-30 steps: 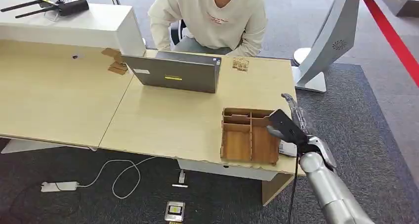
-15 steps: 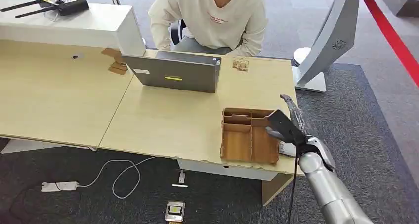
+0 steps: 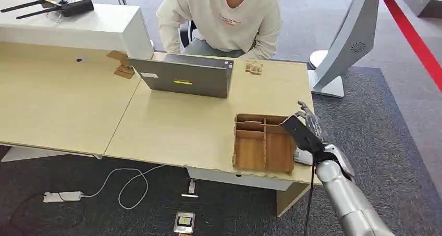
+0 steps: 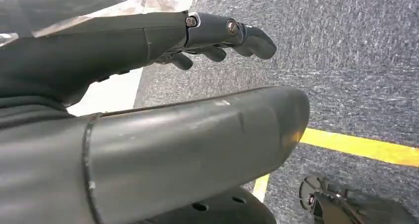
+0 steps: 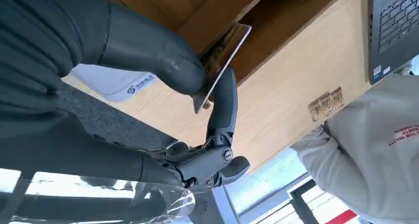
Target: Pass the card to the sensor for recognition and then transmit it.
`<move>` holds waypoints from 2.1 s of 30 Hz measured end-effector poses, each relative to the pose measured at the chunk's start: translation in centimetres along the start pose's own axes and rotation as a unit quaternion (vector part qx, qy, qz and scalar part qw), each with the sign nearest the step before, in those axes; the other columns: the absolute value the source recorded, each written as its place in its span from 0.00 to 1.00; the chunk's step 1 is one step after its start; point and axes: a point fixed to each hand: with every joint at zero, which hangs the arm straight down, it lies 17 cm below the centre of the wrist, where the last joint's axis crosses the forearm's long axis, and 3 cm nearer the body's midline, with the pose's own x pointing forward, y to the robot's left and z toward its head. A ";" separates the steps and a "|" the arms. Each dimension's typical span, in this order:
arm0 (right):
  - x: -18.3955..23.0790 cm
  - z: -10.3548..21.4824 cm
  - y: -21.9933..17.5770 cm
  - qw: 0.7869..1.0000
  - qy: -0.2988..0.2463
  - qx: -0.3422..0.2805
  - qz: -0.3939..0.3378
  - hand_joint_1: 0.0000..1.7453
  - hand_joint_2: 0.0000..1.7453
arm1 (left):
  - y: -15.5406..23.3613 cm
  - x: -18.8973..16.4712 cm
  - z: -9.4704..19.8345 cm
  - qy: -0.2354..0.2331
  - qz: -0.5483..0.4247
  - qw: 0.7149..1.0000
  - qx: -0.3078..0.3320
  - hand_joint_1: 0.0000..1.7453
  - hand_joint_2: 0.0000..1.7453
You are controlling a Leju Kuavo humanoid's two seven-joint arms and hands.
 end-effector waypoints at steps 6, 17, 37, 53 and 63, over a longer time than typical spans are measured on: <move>0.3 0.0 -0.1 1.000 -0.003 -0.003 -0.005 1.00 1.00 | 0.1 0.4 0.0 -0.011 0.000 1.000 0.002 0.00 0.00; 2.0 -0.1 -1.3 0.999 -0.022 -0.031 -0.007 1.00 1.00 | 0.2 0.9 0.0 -0.025 -0.001 1.000 0.006 0.00 0.00; 11.9 1.4 -26.3 0.951 -0.121 -0.284 0.020 1.00 1.00 | 0.7 1.8 -0.1 -0.051 -0.002 0.999 0.016 0.00 0.00; 11.6 -2.1 -20.2 0.968 -0.113 -0.219 0.047 1.00 1.00 | 0.6 2.5 -0.6 -0.061 -0.011 0.998 -0.013 0.00 0.00; 14.4 -6.0 -11.3 0.982 -0.128 -0.135 0.029 1.00 1.00 | 1.9 2.7 -2.0 -0.048 -0.017 0.998 -0.032 0.00 0.00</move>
